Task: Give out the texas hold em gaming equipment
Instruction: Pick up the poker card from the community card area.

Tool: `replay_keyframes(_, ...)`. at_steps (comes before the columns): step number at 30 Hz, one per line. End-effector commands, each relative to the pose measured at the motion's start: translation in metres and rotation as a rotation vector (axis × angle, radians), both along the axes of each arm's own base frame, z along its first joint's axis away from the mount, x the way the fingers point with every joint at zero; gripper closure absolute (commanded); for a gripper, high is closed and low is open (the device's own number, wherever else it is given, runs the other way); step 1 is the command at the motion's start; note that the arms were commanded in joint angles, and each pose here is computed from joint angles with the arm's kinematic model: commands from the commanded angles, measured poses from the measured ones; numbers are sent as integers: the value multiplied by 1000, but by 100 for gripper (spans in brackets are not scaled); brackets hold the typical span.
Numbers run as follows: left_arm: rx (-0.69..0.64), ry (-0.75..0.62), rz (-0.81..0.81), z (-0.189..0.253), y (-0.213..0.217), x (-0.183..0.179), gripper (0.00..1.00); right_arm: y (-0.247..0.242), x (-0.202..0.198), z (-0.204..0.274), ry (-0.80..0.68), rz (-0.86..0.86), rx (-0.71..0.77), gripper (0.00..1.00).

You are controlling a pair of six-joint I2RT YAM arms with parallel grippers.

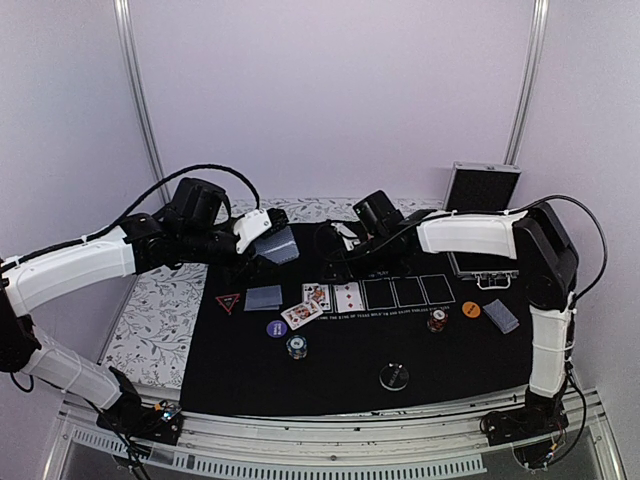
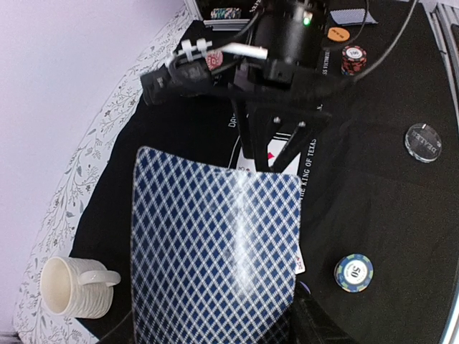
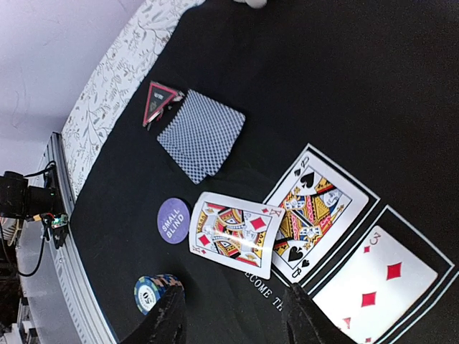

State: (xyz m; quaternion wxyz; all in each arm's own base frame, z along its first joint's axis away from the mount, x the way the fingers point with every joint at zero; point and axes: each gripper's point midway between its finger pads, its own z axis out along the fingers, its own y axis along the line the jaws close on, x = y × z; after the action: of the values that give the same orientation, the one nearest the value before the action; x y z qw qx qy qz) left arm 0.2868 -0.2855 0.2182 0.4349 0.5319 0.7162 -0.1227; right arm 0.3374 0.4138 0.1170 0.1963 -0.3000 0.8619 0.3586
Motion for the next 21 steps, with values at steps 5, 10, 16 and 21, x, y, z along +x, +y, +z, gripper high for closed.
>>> replay_keyframes(5, -37, -46, -2, 18, -4, -1, 50, 24, 1, -37, 144, 53, 43, 51)
replay_keyframes(10, -36, -43, -4, 17, -5, -2, 50, 28, -3, -61, 216, 65, 46, 51)
replay_keyframes(16, -34, -40, -5, 15, -5, -2, 50, 32, 2, -71, 232, 57, 49, 52)
replay_keyframes(21, -39, -38, -9, 16, -6, -2, 50, 31, 8, -78, 209, 40, 30, 52)
